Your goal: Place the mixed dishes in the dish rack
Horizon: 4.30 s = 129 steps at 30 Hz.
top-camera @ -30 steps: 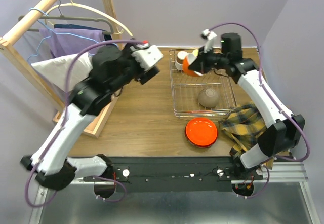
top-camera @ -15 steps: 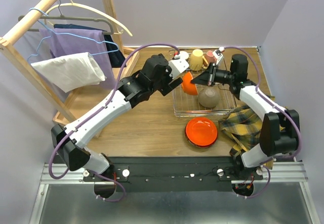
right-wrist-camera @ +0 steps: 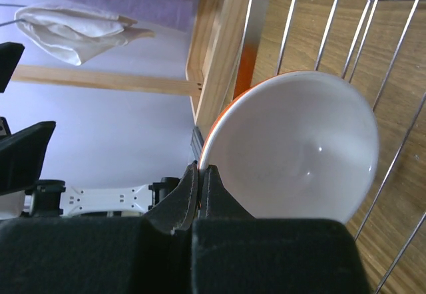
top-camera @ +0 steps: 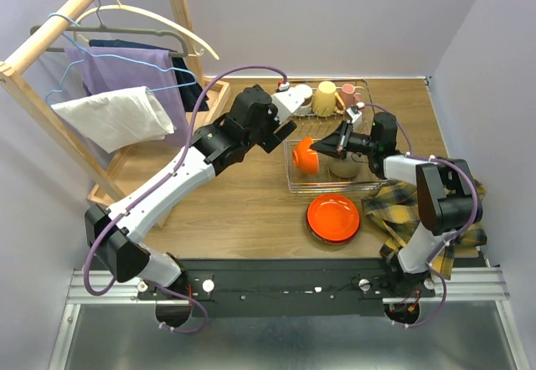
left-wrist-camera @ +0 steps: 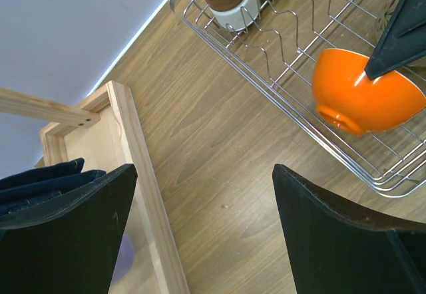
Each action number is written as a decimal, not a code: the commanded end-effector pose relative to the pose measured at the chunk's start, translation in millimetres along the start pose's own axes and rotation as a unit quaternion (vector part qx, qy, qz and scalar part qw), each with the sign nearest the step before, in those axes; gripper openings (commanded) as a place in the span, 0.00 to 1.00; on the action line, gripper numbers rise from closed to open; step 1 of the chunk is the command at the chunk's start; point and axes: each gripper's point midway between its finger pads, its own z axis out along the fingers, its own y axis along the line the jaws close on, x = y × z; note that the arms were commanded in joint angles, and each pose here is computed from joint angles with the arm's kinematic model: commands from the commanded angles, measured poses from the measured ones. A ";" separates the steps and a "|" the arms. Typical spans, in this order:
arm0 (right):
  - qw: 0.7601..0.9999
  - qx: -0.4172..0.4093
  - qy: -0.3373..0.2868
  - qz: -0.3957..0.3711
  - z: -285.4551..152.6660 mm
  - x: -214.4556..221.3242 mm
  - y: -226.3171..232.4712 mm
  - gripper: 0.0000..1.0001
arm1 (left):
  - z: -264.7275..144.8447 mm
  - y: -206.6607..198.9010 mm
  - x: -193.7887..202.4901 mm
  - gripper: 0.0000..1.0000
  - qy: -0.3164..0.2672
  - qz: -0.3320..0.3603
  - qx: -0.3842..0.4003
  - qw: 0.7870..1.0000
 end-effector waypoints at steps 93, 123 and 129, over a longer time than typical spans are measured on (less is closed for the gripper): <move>0.863 0.241 0.267 -0.356 -140.0 89.6 -18.7 0.52 | -14.4 -225.7 134.4 0.85 0.123 -0.487 0.288 0.815; 0.854 0.274 0.173 -0.407 -141.5 66.4 -0.6 0.53 | 37.5 -273.8 166.6 0.52 0.248 -0.554 0.173 0.776; 0.855 0.266 0.167 -0.412 -139.1 67.8 -1.6 0.53 | 36.6 -288.7 156.5 0.51 0.250 -0.536 0.190 0.784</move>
